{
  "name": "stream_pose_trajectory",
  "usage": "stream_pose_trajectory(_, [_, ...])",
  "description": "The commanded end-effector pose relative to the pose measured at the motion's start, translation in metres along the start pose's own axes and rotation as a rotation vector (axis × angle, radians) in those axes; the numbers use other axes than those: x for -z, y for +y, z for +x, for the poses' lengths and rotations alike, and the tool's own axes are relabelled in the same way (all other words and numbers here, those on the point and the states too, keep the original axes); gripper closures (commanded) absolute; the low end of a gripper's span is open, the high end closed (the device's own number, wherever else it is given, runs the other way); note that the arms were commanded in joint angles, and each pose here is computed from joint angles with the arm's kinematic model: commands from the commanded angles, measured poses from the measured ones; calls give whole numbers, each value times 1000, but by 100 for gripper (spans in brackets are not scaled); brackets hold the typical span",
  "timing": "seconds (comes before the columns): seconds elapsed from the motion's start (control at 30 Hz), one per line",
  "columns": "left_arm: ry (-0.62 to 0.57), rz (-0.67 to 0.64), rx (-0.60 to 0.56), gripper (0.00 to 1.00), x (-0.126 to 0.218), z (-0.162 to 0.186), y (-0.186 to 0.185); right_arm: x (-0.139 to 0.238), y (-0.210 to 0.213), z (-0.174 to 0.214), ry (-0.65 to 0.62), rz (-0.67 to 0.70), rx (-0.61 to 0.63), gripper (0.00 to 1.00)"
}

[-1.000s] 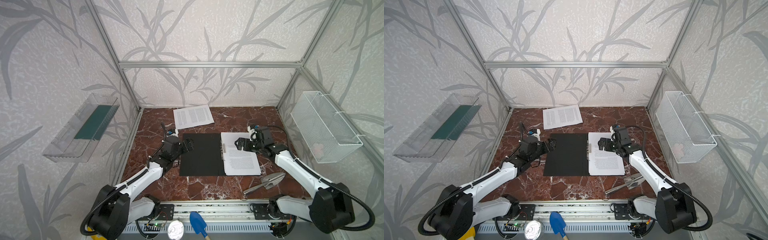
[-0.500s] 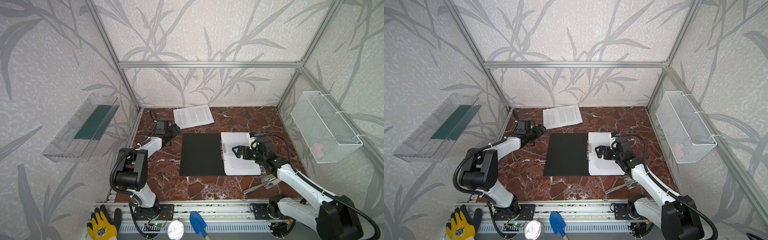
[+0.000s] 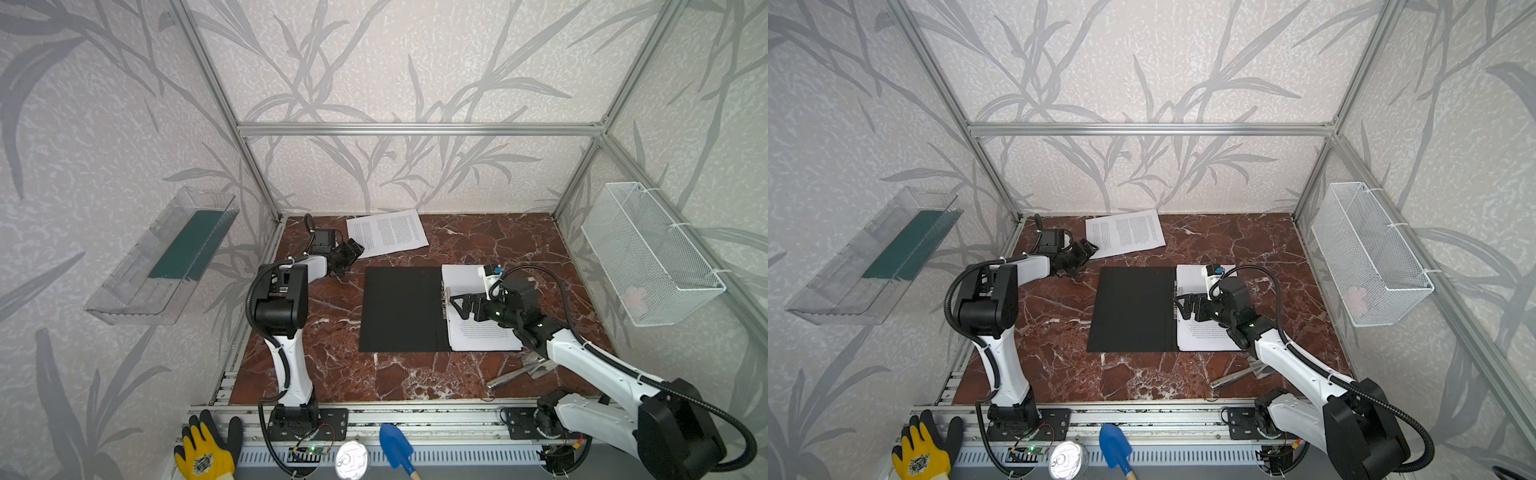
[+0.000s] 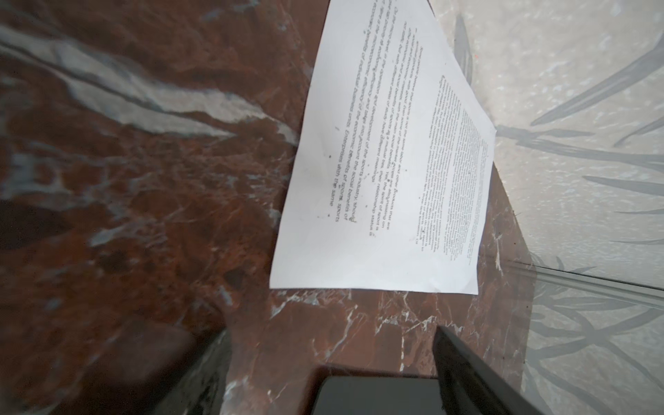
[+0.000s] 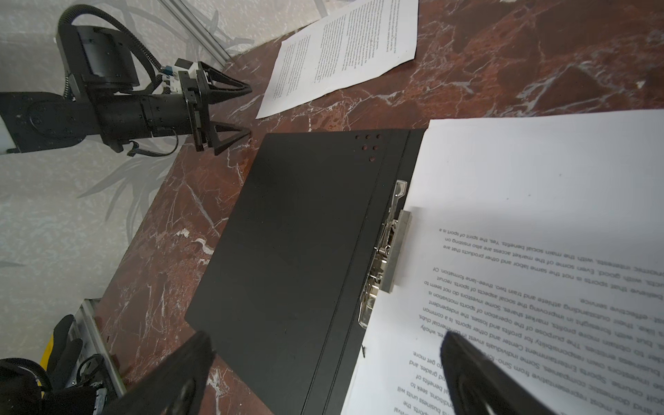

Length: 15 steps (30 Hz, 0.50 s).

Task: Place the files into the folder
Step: 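Reach the left gripper to the loose printed sheet and pinch its edge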

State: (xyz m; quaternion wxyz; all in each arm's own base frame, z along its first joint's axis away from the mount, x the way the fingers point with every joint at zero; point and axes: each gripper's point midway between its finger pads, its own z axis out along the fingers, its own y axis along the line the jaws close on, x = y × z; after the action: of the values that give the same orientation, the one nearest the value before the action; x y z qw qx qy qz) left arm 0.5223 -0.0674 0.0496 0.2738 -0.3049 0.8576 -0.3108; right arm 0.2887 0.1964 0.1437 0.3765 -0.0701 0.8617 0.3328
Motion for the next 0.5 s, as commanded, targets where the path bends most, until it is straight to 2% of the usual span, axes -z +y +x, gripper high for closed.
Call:
stream_pose_trajectory(0.0, [28,15,90,13,-18,5,13,0,7,-6,-30,-28,18,1])
stream_pose_trajectory(0.27, [-10,123,124,14,-35,-1,6,2,8,-7,-35,-30,24,1])
stream_pose_trajectory(0.47, [-46,308,127,15,-41,-12,-22,2,9,-7,-35,-34,25,1])
